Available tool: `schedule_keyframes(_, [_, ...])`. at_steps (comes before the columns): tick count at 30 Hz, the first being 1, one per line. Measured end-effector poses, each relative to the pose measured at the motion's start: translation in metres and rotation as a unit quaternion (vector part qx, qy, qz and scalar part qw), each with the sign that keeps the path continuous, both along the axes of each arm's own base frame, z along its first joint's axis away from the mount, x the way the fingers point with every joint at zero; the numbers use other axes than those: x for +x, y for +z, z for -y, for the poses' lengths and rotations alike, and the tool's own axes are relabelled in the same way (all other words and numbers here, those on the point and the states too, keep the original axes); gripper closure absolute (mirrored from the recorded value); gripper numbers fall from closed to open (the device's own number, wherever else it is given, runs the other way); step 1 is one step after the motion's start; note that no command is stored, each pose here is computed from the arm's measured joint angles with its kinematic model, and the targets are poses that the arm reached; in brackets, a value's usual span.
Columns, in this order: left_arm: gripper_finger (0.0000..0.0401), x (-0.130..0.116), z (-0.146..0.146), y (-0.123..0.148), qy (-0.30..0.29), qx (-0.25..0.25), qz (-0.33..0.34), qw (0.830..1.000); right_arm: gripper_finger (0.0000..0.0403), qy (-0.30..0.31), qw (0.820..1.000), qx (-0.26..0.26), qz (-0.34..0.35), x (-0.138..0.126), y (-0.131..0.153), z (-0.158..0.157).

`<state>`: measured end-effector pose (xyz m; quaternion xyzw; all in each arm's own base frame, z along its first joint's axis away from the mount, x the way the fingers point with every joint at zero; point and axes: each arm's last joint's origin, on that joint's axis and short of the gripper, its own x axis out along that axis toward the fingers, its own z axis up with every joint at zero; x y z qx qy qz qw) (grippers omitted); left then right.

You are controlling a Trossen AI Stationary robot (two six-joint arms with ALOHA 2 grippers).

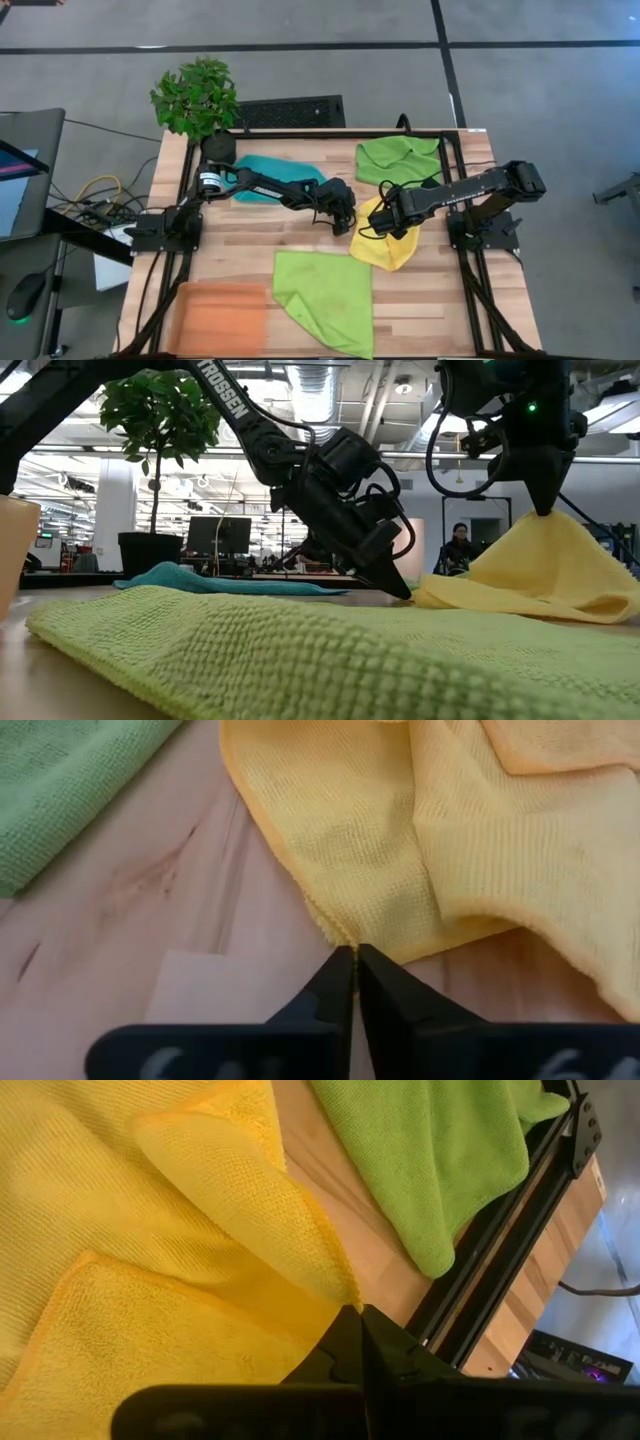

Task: Fold microfiber towels
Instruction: Fold the yellow towel

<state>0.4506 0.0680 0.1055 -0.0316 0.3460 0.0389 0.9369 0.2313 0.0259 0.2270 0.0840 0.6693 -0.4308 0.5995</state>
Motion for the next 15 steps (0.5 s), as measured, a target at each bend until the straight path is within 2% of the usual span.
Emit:
schedule_keyframes(6, [0.0400,-0.005,-0.003,0.006,0.007,0.003,-0.018,1.000,0.0396,0.000,1.000,-0.001,-0.002,0.000,0.000,0.000])
schedule_keyframes(9, [0.0400,-0.010,-0.006,0.015,0.022,0.029,-0.040,0.999,0.0396,0.001,1.000,-0.002,-0.007,-0.001,0.000,0.000])
schedule_keyframes(15, [0.0401,-0.020,-0.007,0.048,0.036,0.085,-0.050,0.994,0.0396,0.005,1.000,-0.015,-0.008,-0.002,0.001,0.001])
